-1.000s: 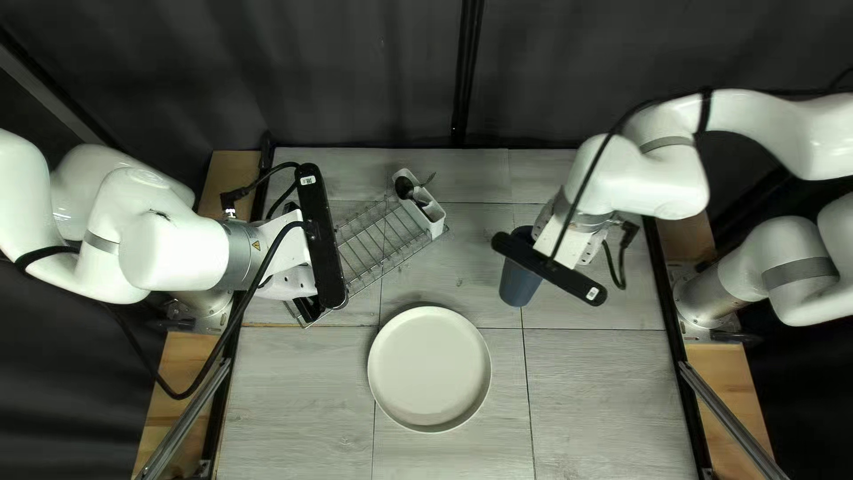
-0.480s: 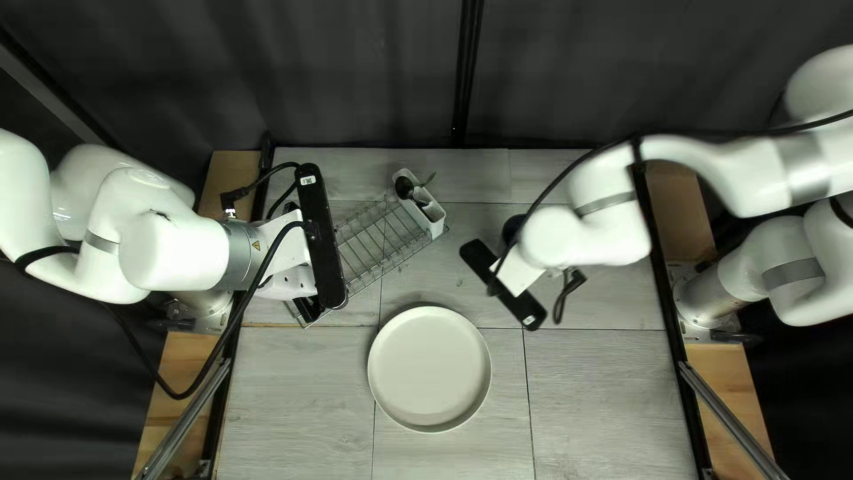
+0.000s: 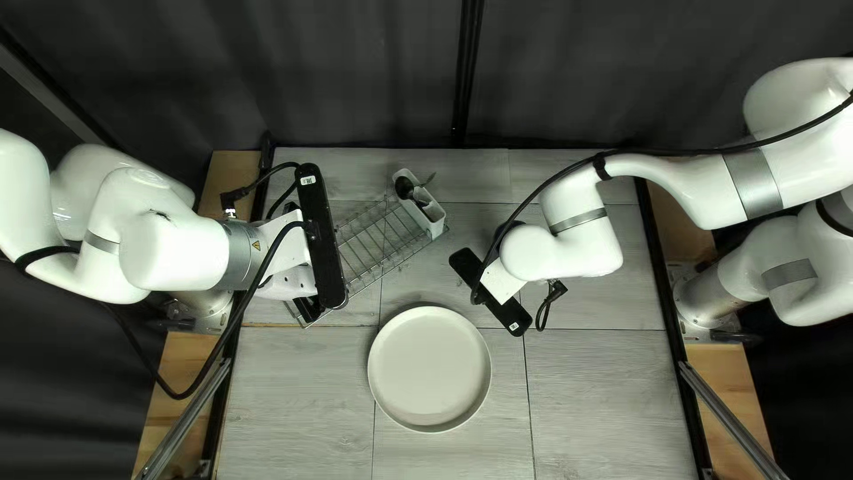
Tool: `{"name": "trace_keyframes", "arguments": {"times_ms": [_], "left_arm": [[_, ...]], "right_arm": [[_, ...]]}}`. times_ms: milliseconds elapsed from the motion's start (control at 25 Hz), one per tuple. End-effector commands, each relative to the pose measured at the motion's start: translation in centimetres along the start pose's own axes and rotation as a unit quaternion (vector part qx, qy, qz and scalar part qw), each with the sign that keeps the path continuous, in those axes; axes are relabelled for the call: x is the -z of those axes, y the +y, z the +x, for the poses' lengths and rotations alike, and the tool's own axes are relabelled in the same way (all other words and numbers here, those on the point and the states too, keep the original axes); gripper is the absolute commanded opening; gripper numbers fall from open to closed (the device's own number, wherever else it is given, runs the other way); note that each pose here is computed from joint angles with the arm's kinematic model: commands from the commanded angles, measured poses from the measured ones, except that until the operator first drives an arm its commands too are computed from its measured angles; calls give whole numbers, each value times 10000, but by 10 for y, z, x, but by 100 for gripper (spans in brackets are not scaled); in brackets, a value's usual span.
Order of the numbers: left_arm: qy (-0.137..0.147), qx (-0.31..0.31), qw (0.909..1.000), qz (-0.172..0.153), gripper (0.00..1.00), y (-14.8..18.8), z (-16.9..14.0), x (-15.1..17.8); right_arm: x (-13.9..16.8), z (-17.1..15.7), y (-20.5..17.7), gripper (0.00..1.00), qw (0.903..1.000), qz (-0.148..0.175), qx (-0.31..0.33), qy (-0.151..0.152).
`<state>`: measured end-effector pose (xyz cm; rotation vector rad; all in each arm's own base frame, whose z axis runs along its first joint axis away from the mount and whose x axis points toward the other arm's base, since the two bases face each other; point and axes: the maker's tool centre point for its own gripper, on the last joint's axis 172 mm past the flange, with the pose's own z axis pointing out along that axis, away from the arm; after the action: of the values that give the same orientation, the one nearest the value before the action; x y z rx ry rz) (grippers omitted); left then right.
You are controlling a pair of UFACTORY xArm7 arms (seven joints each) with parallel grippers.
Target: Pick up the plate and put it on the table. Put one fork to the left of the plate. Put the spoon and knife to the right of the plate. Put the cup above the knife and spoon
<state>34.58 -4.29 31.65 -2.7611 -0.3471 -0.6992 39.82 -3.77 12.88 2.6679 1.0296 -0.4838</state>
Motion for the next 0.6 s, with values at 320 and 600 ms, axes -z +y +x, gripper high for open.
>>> {"name": "trace_keyframes", "arguments": {"times_ms": [320, 600], "left_arm": [[0, 0, 10000, 0, 100, 0, 0, 0], [0, 0, 10000, 0, 100, 0, 0, 0]], "right_arm": [[57, -32, 6, 100, 9984, -240, -512, -78], [100, -52, 26, 100, 9932, -515, -1033, 169]]}}
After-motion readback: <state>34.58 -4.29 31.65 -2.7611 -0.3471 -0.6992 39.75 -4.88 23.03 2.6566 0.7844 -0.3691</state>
